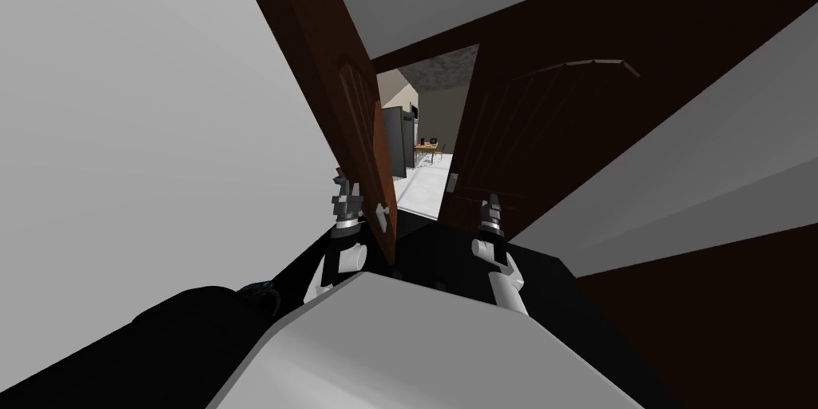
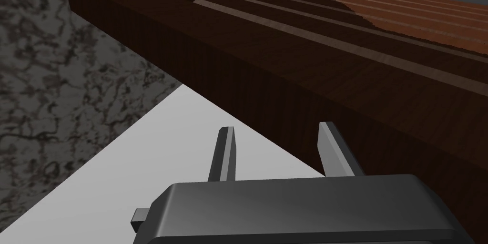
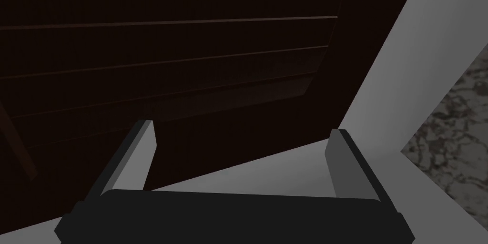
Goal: Pull the door open
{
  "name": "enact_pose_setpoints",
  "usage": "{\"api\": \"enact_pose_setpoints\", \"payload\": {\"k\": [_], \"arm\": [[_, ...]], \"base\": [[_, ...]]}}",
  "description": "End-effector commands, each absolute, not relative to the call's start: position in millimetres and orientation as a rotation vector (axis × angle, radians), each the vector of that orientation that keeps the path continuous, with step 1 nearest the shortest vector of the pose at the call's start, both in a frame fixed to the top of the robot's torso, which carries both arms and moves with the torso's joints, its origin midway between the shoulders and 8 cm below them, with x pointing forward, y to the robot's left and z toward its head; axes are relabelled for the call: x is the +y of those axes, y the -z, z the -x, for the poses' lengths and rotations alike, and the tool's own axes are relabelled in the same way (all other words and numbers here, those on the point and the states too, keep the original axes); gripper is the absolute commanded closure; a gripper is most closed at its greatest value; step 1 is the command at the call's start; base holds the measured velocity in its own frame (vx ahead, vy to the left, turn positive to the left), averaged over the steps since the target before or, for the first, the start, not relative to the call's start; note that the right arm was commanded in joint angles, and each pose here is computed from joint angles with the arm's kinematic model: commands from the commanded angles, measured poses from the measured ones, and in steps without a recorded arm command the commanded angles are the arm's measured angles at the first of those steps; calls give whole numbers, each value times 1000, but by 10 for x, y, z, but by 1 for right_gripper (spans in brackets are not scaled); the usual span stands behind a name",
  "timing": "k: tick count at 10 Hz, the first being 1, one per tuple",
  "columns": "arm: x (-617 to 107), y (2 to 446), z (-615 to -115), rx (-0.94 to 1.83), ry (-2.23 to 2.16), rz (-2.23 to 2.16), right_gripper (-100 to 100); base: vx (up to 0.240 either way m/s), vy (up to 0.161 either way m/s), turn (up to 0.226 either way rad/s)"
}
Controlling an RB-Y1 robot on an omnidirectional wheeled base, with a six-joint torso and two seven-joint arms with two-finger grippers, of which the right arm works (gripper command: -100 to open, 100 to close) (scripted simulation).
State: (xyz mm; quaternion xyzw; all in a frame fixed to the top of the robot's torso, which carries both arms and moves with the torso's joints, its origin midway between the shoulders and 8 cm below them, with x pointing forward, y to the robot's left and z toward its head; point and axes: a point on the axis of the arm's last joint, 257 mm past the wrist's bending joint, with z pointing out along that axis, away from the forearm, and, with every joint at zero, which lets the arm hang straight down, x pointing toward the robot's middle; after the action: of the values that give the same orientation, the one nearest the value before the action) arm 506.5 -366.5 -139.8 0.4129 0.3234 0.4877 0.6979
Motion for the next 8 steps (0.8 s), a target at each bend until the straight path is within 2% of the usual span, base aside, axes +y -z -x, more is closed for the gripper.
{"api": "enact_pose_setpoints", "payload": {"k": [1, 8], "arm": [[-3724, 1473, -5150, 726, -1067, -941, -100], [-3834, 1803, -5466, 757, -1004, -1031, -100]], "base": [[52, -49, 65], [43, -44, 61]]}}
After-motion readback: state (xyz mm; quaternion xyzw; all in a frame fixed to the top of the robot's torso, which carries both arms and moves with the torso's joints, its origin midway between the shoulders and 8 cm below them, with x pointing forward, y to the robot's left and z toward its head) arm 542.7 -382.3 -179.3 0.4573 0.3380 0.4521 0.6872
